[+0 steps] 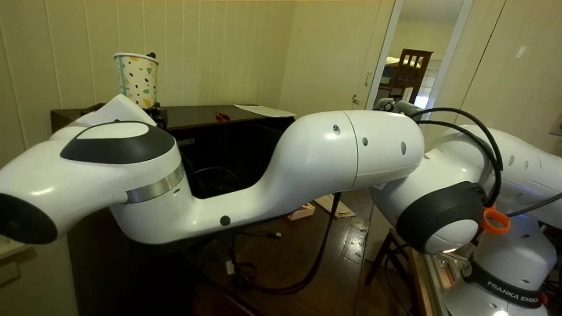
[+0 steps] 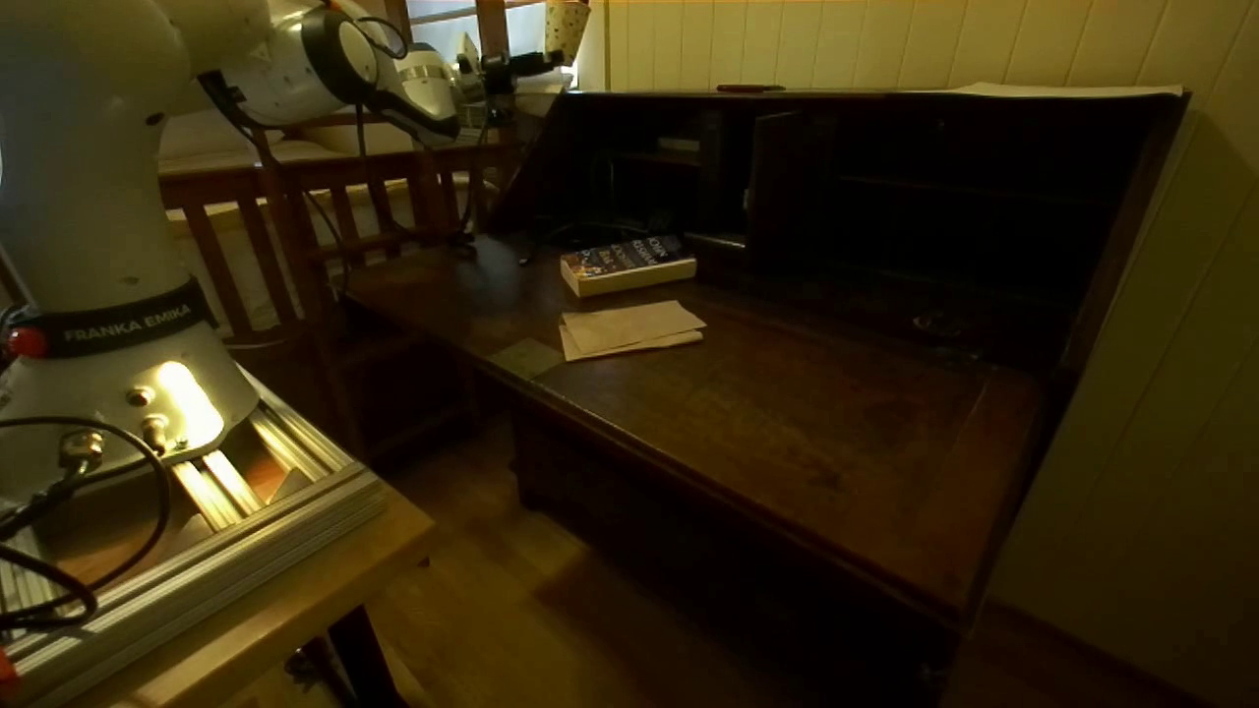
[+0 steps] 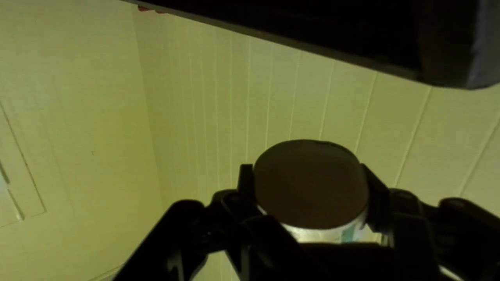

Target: Make the cup stand

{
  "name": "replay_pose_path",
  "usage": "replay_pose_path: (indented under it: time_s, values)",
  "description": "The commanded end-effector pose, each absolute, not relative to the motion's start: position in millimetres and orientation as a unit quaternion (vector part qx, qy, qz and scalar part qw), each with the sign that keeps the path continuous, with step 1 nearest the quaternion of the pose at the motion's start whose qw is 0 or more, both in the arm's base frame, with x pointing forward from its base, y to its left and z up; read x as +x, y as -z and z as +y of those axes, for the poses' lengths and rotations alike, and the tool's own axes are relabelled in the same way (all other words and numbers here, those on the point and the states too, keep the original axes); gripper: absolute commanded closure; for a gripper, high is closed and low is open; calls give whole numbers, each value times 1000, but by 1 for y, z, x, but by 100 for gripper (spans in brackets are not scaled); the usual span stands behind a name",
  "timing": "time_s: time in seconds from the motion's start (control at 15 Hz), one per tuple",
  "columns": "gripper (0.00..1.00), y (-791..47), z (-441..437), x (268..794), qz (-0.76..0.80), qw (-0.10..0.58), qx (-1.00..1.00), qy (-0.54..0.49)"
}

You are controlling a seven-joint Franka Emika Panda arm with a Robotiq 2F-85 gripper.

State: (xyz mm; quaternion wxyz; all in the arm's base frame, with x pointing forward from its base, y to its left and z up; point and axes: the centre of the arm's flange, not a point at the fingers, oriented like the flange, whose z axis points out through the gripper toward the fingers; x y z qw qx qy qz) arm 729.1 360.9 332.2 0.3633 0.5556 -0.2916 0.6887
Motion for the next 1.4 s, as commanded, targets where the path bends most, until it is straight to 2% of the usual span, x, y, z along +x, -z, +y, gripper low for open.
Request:
replay_pose_path:
  time_s: [0.0,0.27,0.47,0.87,1.33]
  values:
    - [61,-340,368,682,-262,334,561,-710]
    - [61,-337,380,655,-268,331,581,-693]
    - [61,-332,377,653,-272,327,593,-684]
    - [61,-330,348,693,-270,342,566,-700]
    - [61,-327,326,747,-271,312,577,-705]
